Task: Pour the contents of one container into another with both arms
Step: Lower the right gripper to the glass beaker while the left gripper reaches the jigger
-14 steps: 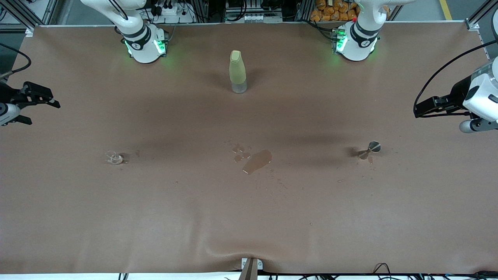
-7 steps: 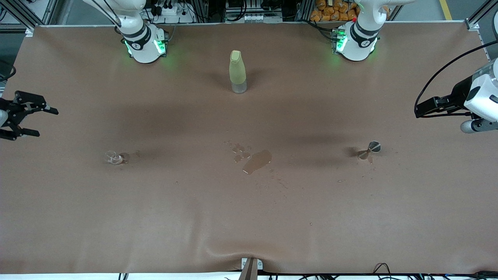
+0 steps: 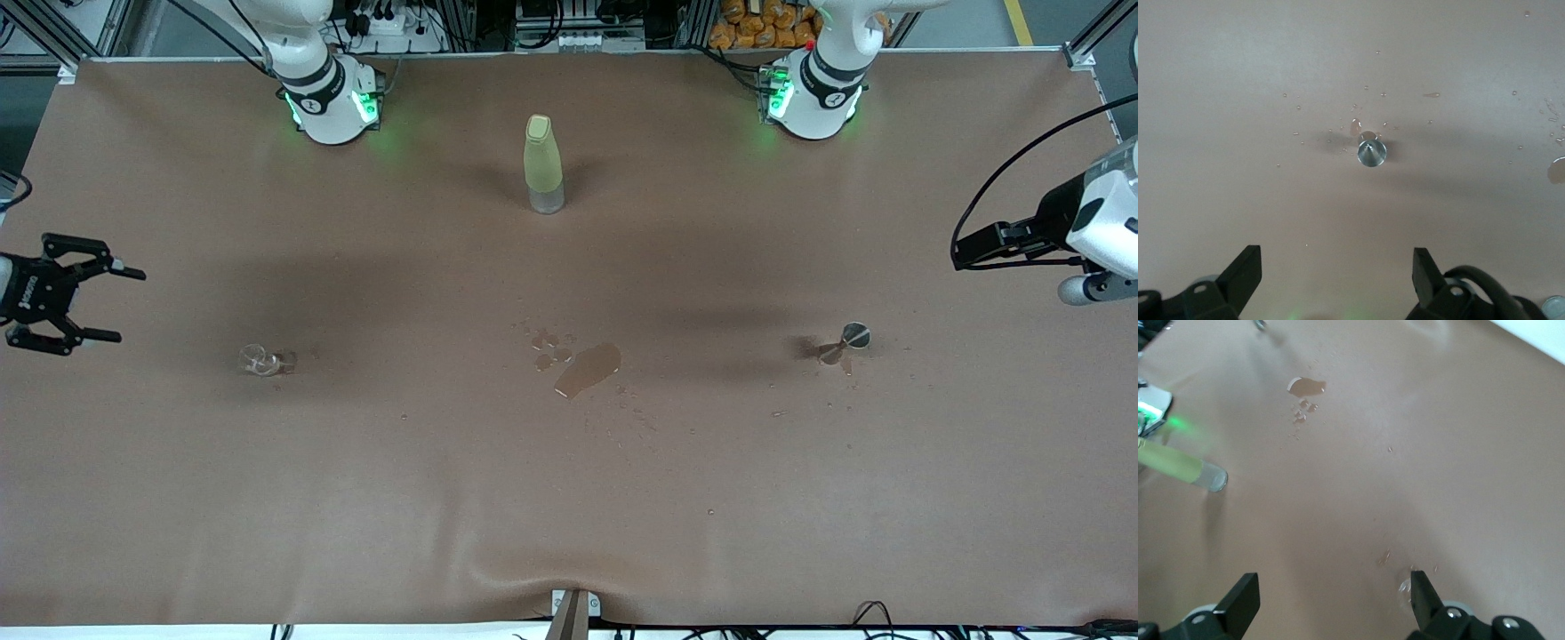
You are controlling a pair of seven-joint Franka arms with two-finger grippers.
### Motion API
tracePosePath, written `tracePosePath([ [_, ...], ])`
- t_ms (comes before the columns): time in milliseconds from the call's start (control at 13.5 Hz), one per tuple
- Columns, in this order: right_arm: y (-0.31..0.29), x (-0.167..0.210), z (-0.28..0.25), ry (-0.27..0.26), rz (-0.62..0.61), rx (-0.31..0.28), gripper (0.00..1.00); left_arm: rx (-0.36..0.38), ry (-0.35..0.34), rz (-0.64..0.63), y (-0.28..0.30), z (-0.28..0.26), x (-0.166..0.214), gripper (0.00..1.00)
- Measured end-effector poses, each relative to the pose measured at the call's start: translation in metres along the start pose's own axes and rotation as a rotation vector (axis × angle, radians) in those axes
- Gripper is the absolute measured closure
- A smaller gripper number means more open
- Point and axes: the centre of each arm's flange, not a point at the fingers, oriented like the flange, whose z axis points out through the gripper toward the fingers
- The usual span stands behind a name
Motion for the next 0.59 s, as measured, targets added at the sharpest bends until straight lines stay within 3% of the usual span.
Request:
tracePosePath([
  [222, 0.037, -0.047, 0.023, 0.115, -0.050, 0.040, 0.00, -0.007, -0.008, 0.078, -0.043, 0.004, 0.008, 0.00],
  [370, 0.061, -0.085, 0.042, 0.222, -0.086, 0.052, 0.00, -0.022, -0.028, 0.157, -0.089, 0.017, 0.017, 0.00],
  [593, 0.095, -0.153, 0.081, 0.343, -0.144, 0.060, 0.00, -0.155, -0.037, 0.240, -0.136, 0.053, 0.036, 0.00],
])
